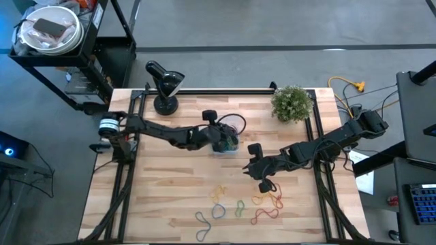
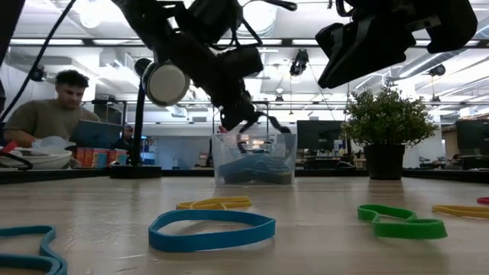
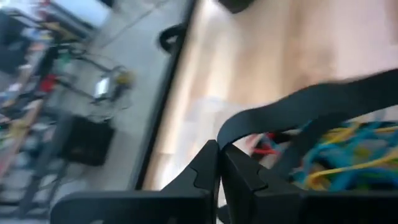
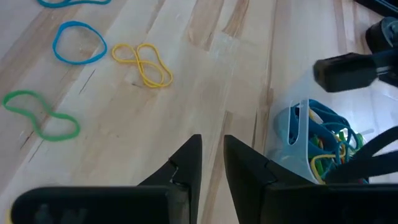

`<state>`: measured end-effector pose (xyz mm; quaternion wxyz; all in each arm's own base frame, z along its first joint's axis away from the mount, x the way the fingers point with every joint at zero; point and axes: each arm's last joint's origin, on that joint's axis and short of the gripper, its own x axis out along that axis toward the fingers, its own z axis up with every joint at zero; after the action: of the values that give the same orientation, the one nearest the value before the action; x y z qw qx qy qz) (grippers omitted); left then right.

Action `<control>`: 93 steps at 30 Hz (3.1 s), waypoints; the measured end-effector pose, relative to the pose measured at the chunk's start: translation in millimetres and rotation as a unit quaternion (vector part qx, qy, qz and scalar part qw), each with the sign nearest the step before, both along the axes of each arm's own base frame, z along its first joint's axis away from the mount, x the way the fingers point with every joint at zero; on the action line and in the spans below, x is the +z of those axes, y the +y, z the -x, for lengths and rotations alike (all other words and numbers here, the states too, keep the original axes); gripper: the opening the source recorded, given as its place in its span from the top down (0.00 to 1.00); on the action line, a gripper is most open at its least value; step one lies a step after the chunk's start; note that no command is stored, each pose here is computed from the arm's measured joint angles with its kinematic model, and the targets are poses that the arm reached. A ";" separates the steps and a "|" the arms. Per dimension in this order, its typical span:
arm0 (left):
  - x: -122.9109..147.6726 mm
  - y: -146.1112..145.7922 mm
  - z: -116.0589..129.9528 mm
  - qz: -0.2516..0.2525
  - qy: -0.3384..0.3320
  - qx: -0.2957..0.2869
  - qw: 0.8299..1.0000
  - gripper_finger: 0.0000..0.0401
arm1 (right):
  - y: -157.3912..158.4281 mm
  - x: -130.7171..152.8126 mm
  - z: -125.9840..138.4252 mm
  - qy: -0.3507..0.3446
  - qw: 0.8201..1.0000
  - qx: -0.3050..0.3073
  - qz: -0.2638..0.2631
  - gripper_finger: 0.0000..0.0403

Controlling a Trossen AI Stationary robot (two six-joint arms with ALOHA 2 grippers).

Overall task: Pick and place rubber bands into bin
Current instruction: Put black rubberband into the transparent bin, then put green rubberband into the transparent bin

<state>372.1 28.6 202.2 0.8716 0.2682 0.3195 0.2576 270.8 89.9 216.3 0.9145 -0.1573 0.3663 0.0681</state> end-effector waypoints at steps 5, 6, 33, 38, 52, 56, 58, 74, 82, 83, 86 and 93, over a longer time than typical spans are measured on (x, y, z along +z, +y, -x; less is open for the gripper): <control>1.7 1.5 -1.4 0.037 0.021 -0.009 0.999 1.00 | -0.2 -0.7 0.2 0.001 1.000 0.001 0.001 0.85; 3.1 2.0 -0.9 0.040 0.020 -0.007 0.999 1.00 | -0.2 -0.8 0.3 0.001 1.000 0.001 0.001 0.85; 31.3 -0.6 14.5 0.143 0.100 -0.051 0.983 0.60 | -0.3 -1.6 0.5 0.001 1.000 0.001 0.001 0.85; 46.7 0.4 18.6 0.152 0.107 -0.043 0.982 0.60 | -0.3 -1.8 0.4 -0.001 1.000 0.000 0.000 0.85; 70.7 0.0 29.4 0.192 0.076 -0.091 0.974 0.60 | -0.3 -2.7 0.5 0.001 1.000 -0.009 -0.009 0.85; 75.8 -9.4 33.5 0.200 0.065 -0.099 0.973 0.60 | 0.0 -3.3 0.9 0.004 1.000 -0.017 -0.023 0.85; 73.7 -18.5 34.7 0.217 0.072 -0.112 0.967 0.60 | 0.4 -5.8 2.1 0.011 0.999 -0.015 -0.040 0.85; 42.2 -141.2 65.6 0.270 0.133 -0.231 0.925 0.60 | 18.4 -32.4 -3.9 0.036 0.979 0.086 -0.183 0.85; 26.0 -162.1 79.1 0.261 0.108 -0.229 0.932 0.60 | 34.4 -66.4 -23.2 0.084 0.972 0.106 -0.194 0.85; 23.5 -162.2 80.7 0.266 0.107 -0.223 0.932 0.60 | 35.7 -70.3 -26.2 0.092 0.971 0.103 -0.195 0.85; 15.3 -160.5 85.1 0.281 0.113 -0.203 0.931 0.60 | 40.1 -79.8 -33.4 0.107 0.970 0.100 -0.192 0.85; 18.1 -158.4 90.7 0.289 0.107 -0.195 0.931 0.60 | 46.8 -86.3 -43.4 0.116 0.970 0.101 -0.190 0.85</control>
<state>281.4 -129.8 220.2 0.9051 0.0876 0.4129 -0.0516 314.2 136.6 130.0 0.8676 -0.0074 0.4322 0.2460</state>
